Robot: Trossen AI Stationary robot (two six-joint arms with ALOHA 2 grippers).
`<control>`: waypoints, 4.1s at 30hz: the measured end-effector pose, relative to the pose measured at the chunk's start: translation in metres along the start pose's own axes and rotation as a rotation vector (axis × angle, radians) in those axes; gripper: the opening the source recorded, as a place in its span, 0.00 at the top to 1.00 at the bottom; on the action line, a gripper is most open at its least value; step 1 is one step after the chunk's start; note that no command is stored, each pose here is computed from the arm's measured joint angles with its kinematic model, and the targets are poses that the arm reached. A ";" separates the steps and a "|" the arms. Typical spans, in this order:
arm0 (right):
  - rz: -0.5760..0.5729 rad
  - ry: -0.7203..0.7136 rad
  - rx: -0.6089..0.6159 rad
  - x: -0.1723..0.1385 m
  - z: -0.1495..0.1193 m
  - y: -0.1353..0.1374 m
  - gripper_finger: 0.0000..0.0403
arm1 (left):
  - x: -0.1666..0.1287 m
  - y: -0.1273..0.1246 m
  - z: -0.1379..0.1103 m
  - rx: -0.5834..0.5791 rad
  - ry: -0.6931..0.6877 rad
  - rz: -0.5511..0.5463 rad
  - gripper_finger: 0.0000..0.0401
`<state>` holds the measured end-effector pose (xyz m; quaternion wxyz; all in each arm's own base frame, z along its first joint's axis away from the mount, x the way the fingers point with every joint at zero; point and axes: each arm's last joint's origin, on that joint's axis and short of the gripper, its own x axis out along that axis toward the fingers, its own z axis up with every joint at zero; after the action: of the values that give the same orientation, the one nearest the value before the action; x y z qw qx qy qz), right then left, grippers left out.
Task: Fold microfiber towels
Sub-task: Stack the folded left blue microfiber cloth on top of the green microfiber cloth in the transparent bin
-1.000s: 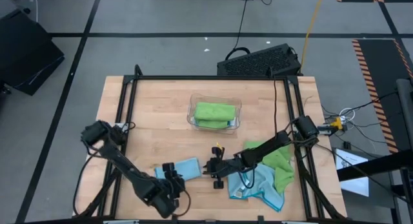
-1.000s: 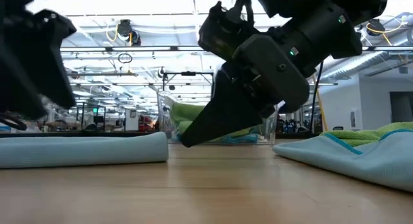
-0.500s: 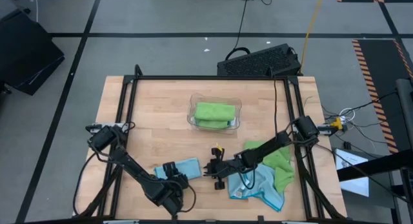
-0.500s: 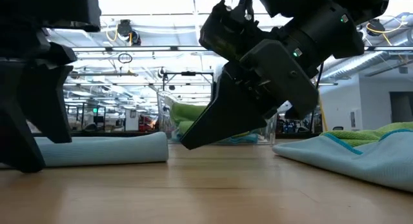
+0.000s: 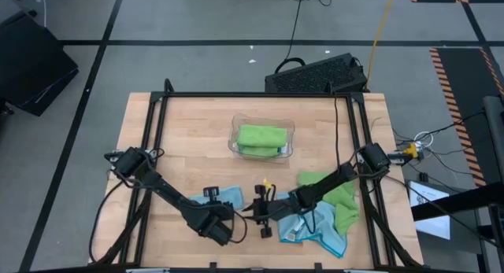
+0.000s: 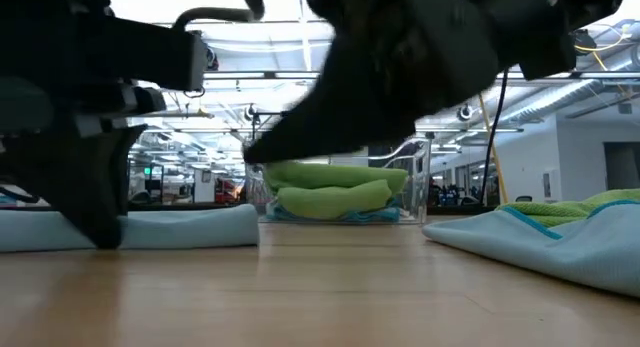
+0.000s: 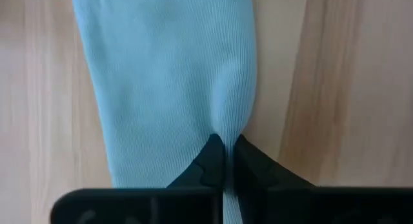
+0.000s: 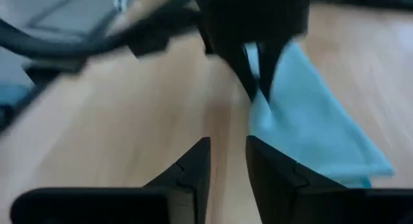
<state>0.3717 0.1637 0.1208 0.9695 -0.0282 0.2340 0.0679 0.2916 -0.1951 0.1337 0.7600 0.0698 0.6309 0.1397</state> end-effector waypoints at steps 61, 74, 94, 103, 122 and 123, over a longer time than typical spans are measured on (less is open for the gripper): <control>-0.124 -0.148 0.107 0.052 -0.023 -0.015 0.98 | -0.049 -0.002 0.009 -0.185 -0.342 -0.127 0.42; -0.129 -0.127 0.143 0.053 -0.025 -0.018 0.98 | -0.021 -0.005 -0.005 -0.234 -0.209 0.031 0.37; -0.226 -0.012 0.111 0.001 0.009 -0.026 0.68 | -0.027 0.050 0.013 -0.023 -0.091 0.292 0.95; -0.349 -0.064 0.118 -0.091 0.001 -0.037 0.58 | -0.057 0.122 0.067 0.086 -0.087 0.324 0.94; -0.403 -0.217 0.088 -0.186 -0.039 -0.059 0.58 | -0.085 0.245 0.153 0.080 -0.371 0.559 0.95; -0.422 -0.216 0.096 -0.189 -0.041 -0.059 0.58 | -0.078 0.250 0.153 0.067 -0.371 0.569 0.95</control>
<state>0.1956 0.0792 0.1722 0.9818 -0.0227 0.1209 -0.1447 0.3978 0.0295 0.3073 0.7897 0.2921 0.4414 0.3103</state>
